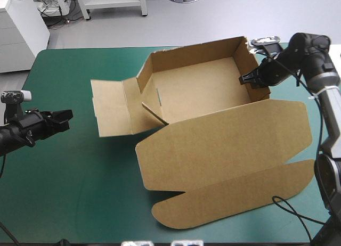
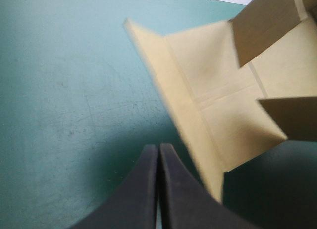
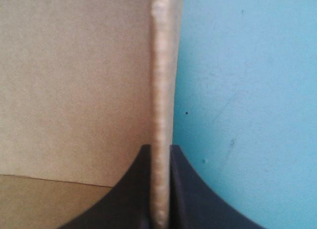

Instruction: Fold the box

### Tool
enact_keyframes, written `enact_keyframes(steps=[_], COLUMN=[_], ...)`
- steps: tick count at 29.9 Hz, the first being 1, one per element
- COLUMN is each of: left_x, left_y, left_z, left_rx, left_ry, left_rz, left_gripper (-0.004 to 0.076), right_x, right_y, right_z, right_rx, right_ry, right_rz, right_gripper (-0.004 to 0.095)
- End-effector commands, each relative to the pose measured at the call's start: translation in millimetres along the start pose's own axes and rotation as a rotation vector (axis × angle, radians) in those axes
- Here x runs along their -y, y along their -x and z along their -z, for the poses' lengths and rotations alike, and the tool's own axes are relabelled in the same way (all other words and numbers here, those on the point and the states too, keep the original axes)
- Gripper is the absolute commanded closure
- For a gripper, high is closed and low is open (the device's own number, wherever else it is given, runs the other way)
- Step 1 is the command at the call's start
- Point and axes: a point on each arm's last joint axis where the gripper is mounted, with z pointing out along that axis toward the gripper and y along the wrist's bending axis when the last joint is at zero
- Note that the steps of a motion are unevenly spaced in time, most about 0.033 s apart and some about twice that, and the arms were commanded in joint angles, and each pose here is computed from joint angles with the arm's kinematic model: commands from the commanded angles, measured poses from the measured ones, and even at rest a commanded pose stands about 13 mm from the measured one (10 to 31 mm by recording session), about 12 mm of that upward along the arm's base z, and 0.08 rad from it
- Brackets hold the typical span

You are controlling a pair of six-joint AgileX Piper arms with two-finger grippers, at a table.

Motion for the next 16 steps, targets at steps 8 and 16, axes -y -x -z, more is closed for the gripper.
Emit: enact_keyframes(steps=[8, 16], left_x=[-32, -57], left_y=[8, -6], left_z=[-30, -64], left_rx=[0.042, -0.039], left_ry=[-0.081, -0.205], left_rz=[0.196, 0.344], left_gripper=[0.0734, 0.0734], right_x=[-19, -46], right_y=[-22, -21], right_z=[133, 150], right_rx=[0.308, 0.414], right_ry=[-0.018, 0.199], right_rz=[0.017, 0.047], right_gripper=[0.0927, 0.0927])
